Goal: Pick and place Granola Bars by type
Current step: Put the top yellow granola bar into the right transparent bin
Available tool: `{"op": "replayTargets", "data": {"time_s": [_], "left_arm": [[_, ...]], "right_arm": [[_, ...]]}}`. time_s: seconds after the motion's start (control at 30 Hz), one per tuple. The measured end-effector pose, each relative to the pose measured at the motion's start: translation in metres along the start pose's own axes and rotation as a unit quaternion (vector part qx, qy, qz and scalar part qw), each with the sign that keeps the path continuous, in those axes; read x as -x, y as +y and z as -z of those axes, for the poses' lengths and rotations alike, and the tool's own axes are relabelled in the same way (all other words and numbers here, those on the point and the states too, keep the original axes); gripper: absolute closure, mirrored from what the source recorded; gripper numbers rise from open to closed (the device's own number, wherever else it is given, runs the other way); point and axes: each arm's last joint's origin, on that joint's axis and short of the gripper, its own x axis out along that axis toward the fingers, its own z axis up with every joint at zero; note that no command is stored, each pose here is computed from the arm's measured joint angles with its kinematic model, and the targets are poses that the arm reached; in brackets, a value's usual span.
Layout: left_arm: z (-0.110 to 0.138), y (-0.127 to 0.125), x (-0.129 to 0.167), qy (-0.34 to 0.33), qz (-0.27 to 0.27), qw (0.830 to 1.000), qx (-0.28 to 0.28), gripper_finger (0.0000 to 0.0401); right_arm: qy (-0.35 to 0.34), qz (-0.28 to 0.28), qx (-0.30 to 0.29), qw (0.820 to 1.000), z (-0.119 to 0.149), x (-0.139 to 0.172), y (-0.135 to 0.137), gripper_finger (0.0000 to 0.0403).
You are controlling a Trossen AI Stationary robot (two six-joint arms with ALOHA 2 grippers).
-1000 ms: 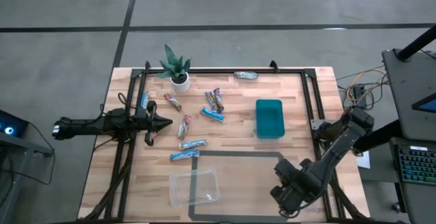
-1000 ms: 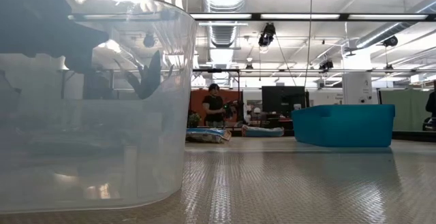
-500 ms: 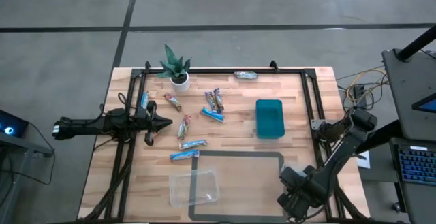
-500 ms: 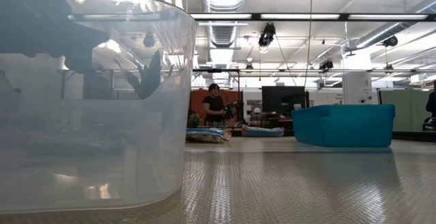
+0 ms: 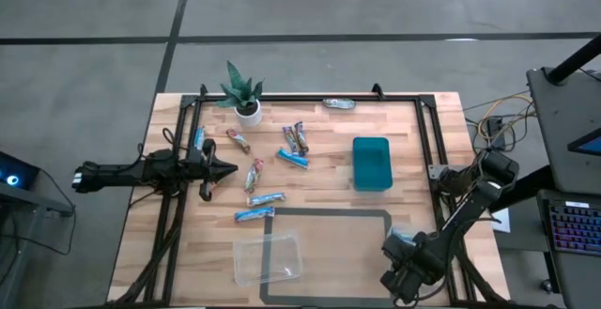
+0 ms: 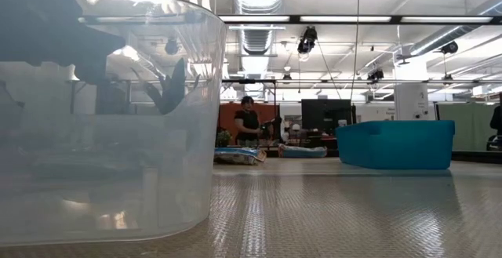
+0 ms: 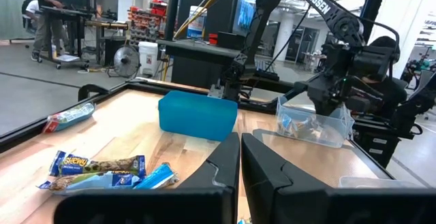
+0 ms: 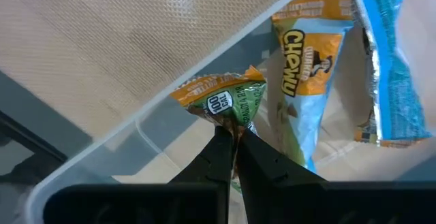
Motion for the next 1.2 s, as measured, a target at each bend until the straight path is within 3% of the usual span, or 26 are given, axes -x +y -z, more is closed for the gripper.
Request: {"op": "replayTargets", "data": {"time_s": [0.4,0.93,1.2], "left_arm": [[0.0,0.0,0.0,0.0,0.0,1.0,0.0,0.0401],[0.0,0.0,0.0,0.0,0.0,1.0,0.0,0.0401],[0.0,0.0,0.0,0.0,0.0,1.0,0.0,0.0401]], "right_arm": [[0.014,0.005,0.006,1.0,0.0,-0.006,-0.004,0.0387],[0.022,0.009,0.012,1.0,-0.001,-0.008,-0.006,0.0271],[0.026,-0.016,0.013,0.999,-0.002,0.009,-0.011,0.0232]]}}
